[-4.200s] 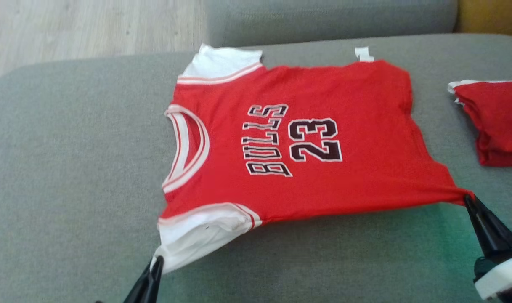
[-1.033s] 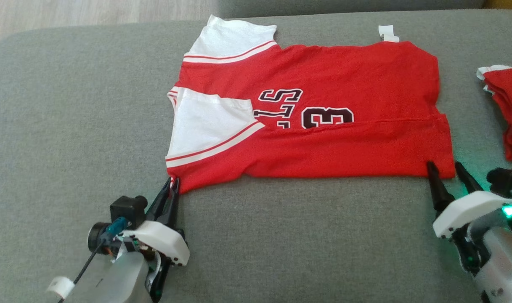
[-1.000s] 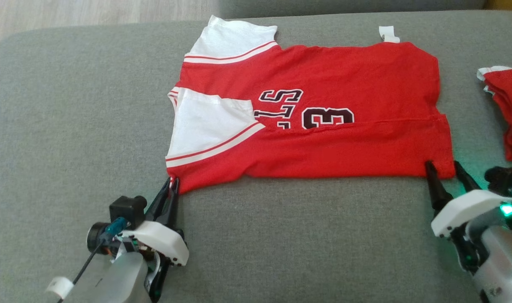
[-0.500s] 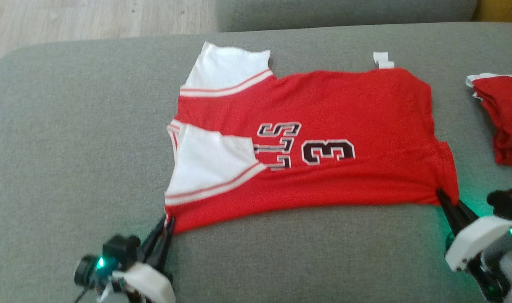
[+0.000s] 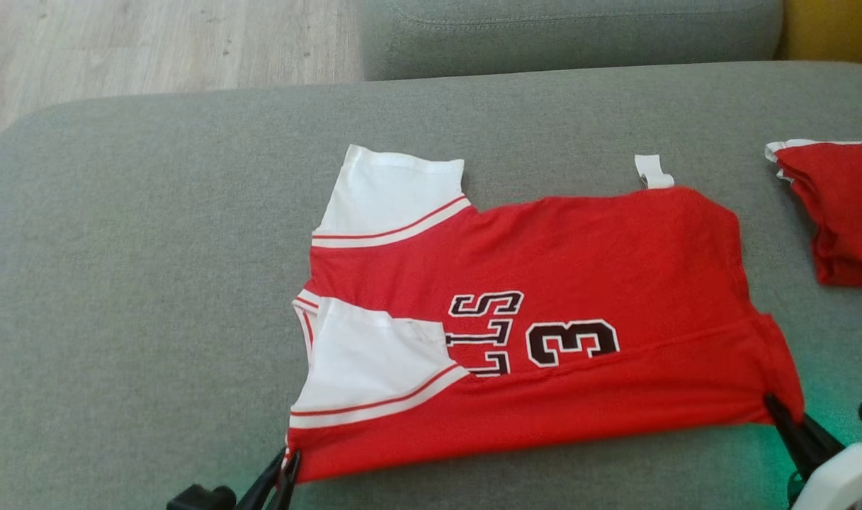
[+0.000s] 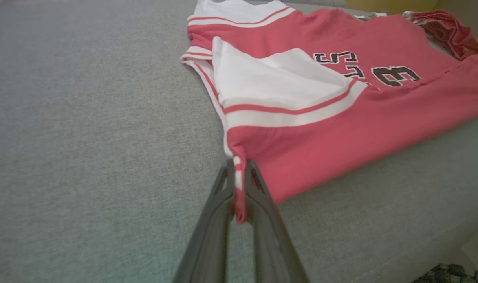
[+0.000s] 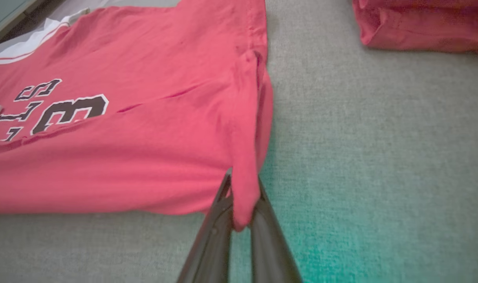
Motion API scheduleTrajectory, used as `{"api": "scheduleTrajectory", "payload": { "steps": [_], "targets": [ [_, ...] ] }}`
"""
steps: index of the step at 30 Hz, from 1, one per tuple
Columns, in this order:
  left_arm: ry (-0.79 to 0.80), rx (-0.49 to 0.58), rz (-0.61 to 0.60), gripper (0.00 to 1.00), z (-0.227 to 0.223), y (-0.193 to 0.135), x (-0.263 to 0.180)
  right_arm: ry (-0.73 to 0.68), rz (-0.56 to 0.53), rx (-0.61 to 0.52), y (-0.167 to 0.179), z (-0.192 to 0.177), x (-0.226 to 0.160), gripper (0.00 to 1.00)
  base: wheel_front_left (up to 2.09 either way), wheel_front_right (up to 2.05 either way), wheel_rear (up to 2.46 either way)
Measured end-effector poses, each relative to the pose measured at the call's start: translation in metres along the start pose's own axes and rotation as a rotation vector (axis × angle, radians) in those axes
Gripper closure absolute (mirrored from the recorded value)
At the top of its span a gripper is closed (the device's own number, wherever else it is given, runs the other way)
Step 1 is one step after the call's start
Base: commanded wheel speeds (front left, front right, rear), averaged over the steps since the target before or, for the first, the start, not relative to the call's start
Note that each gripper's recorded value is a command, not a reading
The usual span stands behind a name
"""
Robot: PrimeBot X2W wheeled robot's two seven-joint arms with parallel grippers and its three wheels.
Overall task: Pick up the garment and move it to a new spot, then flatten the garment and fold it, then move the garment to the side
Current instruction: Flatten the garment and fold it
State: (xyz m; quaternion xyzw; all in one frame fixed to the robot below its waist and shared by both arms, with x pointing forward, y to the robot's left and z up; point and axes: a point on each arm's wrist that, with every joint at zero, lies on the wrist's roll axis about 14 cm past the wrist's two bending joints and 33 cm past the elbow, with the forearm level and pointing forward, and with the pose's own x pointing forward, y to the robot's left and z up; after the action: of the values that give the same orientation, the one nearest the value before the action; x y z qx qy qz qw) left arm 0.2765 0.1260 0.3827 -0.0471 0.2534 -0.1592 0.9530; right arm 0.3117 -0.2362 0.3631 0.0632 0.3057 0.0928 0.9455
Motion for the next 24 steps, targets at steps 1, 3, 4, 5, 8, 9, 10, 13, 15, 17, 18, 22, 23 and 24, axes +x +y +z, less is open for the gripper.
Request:
{"api": "scheduleTrajectory", "payload": {
  "steps": [1, 3, 4, 5, 8, 9, 10, 13, 15, 17, 18, 22, 23, 24],
  "targets": [
    [0.0, 0.001, 0.001, 1.0, 0.002, 0.0, -0.002, 0.005, -0.001, 0.003, 0.0, -0.001, -0.002, 1.0, 0.0, 0.0, 0.0],
    [0.02, -0.005, -0.008, 1.0, 0.001, -0.001, -0.005, 0.025, 0.0, 0.008, 0.001, -0.005, -0.005, 1.0, 0.0, 0.0, 0.0],
    [0.039, -0.007, -0.012, 1.0, -0.001, -0.003, -0.005, 0.035, 0.001, 0.007, 0.001, -0.006, -0.006, 1.0, 0.0, 0.0, 0.0],
    [0.061, -0.008, -0.019, 1.0, -0.005, -0.005, -0.006, 0.045, 0.0, 0.008, 0.001, -0.008, -0.007, 1.0, 0.0, 0.0, 0.0],
    [0.09, -0.005, -0.032, 1.0, -0.011, -0.009, -0.007, 0.049, -0.011, 0.026, 0.0, -0.007, -0.006, 0.0, 0.0, 0.0, 0.0],
    [0.092, -0.004, -0.031, 0.99, -0.012, -0.01, -0.007, 0.041, -0.019, 0.024, -0.001, -0.005, -0.006, 0.0, 0.0, 0.0, 0.0],
    [0.093, -0.004, -0.031, 0.51, -0.012, -0.011, -0.007, 0.031, -0.025, 0.023, -0.002, -0.002, -0.006, 0.0, 0.0, 0.0, 0.0],
    [0.088, 0.003, -0.032, 0.0, -0.011, -0.013, -0.005, -0.01, -0.038, 0.027, -0.005, 0.007, -0.011, 0.0, 0.0, 0.0, 0.0],
    [0.069, 0.014, -0.039, 0.0, -0.003, -0.014, -0.002, -0.029, -0.046, 0.018, -0.007, 0.011, -0.014, 0.0, 0.0, 0.0, 0.0],
    [0.026, 0.044, -0.048, 0.0, 0.015, -0.013, 0.006, -0.053, -0.053, 0.008, -0.01, 0.019, -0.015, 0.0, 0.0, 0.0, 0.0],
    [0.0, 0.066, -0.05, 0.0, 0.029, -0.009, 0.012, -0.065, -0.054, 0.004, -0.01, 0.023, -0.015, 0.0, 0.0, 0.0, 0.0],
    [-0.118, 0.202, -0.097, 0.0, 0.103, 0.001, 0.048, -0.07, -0.048, -0.012, -0.006, 0.029, -0.01, 0.0, 0.0, 0.0, 0.0],
    [-0.144, 0.224, -0.115, 0.0, 0.124, 0.0, 0.058, -0.062, -0.045, -0.016, -0.005, 0.028, -0.007, 0.0, 0.0, 0.0, 0.0],
    [-0.161, 0.258, -0.128, 0.0, 0.142, 0.0, 0.069, -0.057, -0.042, -0.018, -0.003, 0.029, -0.005, 0.0, 0.0, 0.0, 0.0]
  ]
}}
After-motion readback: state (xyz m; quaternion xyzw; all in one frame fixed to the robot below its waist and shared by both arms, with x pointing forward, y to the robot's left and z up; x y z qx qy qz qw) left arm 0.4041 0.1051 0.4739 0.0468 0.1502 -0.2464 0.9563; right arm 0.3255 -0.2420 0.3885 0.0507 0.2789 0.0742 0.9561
